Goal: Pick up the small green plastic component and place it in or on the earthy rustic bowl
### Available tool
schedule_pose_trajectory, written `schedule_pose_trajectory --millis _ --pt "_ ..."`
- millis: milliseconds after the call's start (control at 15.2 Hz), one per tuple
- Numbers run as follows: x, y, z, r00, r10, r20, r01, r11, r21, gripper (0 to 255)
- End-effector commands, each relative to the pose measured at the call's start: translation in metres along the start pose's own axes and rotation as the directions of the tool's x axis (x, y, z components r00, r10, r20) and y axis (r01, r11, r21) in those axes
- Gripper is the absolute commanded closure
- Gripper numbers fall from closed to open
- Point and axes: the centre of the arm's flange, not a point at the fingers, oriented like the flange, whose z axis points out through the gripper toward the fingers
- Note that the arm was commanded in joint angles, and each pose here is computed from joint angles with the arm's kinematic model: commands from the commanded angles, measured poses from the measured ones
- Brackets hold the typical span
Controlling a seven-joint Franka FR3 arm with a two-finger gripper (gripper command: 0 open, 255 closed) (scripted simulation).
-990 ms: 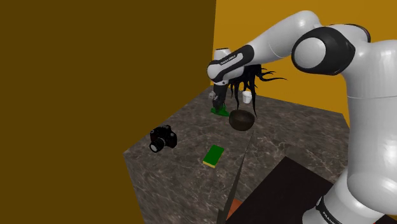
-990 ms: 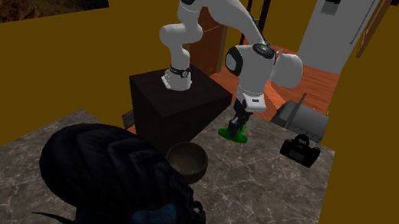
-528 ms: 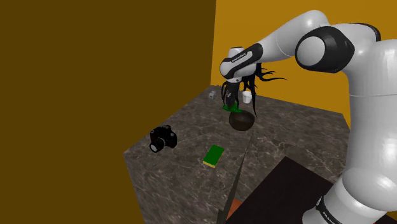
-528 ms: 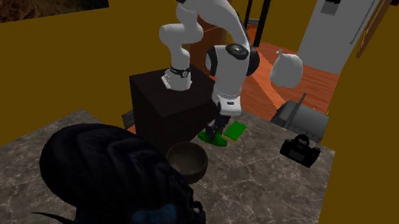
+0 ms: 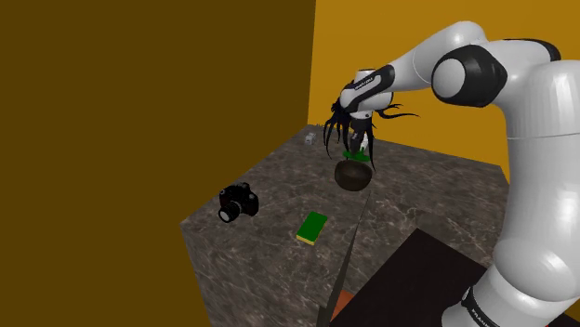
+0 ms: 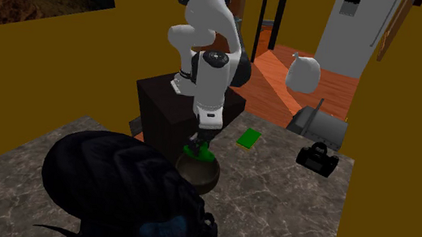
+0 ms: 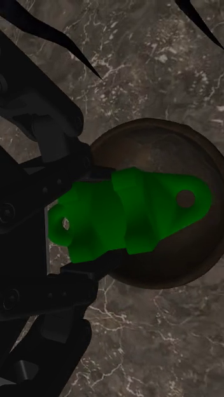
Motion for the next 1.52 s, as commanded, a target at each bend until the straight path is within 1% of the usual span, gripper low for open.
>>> schedule_pose_trajectory --millis 0,660,1254,1320,1452 --pt "-0.003 0.002 0.01 1.0 -0.001 0.0 0.001 1.0 0.0 255" --pt "0.0 0.002 0.063 1.0 -0.001 0.0 0.001 1.0 0.0 255" --pt "0.0 0.002 0.066 1.0 -0.001 0.0 0.001 1.0 0.0 255" --pt "0.0 0.002 0.066 1.0 -0.001 0.0 0.001 1.0 0.0 0" --pt "0.0 0.002 0.066 1.0 -0.001 0.0 0.001 1.0 0.0 0"
